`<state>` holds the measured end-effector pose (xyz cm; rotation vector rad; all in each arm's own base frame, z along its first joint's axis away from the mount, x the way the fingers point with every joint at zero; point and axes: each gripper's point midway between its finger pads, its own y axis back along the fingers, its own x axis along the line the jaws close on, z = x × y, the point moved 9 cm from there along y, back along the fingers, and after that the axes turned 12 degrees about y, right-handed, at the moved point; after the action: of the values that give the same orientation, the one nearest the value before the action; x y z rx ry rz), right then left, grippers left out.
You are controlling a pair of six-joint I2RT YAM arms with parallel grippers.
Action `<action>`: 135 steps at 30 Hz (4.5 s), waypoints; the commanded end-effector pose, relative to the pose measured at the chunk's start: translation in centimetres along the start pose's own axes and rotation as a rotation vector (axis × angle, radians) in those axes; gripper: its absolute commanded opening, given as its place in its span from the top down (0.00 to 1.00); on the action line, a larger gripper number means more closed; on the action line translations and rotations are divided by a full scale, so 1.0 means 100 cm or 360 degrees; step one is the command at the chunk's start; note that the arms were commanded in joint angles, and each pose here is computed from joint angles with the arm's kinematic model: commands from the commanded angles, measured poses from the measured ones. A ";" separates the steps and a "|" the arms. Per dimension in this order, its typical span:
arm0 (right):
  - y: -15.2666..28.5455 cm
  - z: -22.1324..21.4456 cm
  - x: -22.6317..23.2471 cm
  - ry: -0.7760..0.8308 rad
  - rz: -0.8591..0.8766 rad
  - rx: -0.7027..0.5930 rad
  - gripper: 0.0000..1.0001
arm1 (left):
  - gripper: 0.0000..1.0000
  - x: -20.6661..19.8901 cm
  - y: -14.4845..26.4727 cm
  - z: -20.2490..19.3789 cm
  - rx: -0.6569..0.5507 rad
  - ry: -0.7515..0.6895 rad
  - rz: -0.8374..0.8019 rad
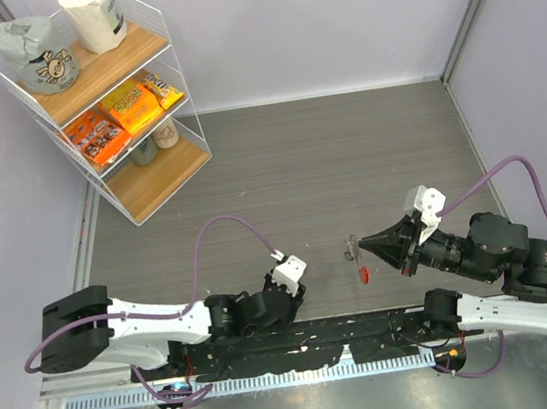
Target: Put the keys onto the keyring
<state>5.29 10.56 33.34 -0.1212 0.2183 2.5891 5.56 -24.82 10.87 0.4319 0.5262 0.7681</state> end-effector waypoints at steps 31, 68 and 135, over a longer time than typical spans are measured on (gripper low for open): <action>-0.013 0.007 0.005 -0.0025 0.0047 -0.0010 0.94 | 0.50 -0.021 -0.011 -0.014 0.0002 -0.0020 0.0344; -0.013 0.003 0.008 -0.0042 0.0090 -0.0024 0.94 | 1.00 -0.015 -0.007 -0.007 -0.0022 -0.0054 0.0263; -0.069 -0.010 0.039 0.0081 0.0501 0.0039 0.95 | 1.00 0.088 0.084 0.103 -0.0585 0.0246 -0.0090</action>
<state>5.61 17.49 29.48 -0.1324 0.4562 2.8702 11.30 -16.43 19.13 0.1174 0.5170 0.8151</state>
